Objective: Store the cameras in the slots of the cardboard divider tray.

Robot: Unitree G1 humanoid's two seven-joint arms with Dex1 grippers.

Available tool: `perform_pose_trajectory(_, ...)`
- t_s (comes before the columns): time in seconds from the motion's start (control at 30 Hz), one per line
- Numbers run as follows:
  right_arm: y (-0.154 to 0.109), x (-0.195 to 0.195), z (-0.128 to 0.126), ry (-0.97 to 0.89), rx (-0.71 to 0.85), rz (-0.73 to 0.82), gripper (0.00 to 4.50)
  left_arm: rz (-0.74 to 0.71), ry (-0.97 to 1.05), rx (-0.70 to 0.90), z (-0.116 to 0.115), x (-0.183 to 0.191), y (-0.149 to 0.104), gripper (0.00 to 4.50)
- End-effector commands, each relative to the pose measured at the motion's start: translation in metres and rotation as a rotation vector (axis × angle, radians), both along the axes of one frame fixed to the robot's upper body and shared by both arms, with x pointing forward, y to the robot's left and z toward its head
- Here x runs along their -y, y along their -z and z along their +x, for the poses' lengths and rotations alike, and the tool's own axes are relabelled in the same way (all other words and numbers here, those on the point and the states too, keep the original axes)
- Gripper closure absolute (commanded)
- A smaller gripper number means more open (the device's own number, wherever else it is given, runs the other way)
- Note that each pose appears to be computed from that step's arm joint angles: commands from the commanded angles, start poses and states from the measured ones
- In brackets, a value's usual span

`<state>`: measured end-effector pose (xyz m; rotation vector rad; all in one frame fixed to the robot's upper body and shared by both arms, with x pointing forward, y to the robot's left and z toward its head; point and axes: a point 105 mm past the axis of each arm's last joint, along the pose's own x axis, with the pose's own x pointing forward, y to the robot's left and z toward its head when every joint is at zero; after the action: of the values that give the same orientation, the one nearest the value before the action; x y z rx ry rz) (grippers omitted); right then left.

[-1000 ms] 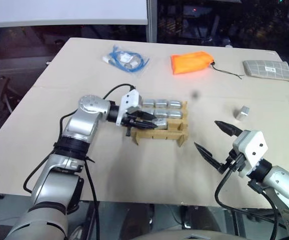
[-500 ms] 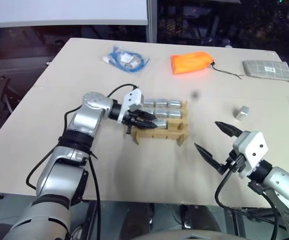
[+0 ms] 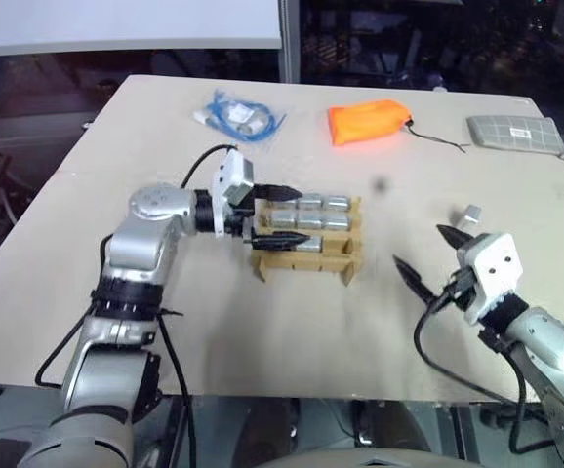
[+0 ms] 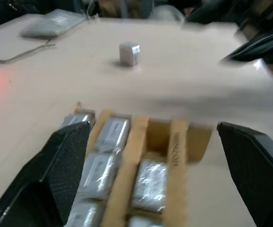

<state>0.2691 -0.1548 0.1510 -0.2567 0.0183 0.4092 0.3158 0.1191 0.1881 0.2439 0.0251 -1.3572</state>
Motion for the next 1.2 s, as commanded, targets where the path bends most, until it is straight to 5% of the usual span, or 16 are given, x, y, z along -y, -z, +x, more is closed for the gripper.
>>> perform_pose_trajectory(0.03, -0.007, 0.037, 0.026, 0.235, 0.008, -0.013, 0.00, -0.053, -0.015, 0.033, -0.022, 0.003, -0.015, 0.01)
perform_pose_trajectory(0.33, 0.004, 0.078, 0.076, 0.488, -0.100, 0.068, 0.00, -0.118, -0.132, -0.019, -0.069, 0.010, -0.006, 0.01)
perform_pose_trajectory(0.73, 0.021, 0.088, 0.108, 0.558, -0.178, 0.151, 0.00, -0.131, -0.257, -0.013, -0.083, 0.004, -0.001, 0.01)
perform_pose_trajectory(1.0, 0.019, 0.088, 0.115, 0.561, -0.171, 0.165, 3.73, -0.133, -0.262, -0.020, -0.085, 0.003, 0.002, 0.00)
perform_pose_trajectory(1.2, 0.019, 0.091, 0.112, 0.549, -0.169, 0.127, 3.77, -0.129, -0.257, -0.022, -0.084, 0.002, 0.004, 0.00)
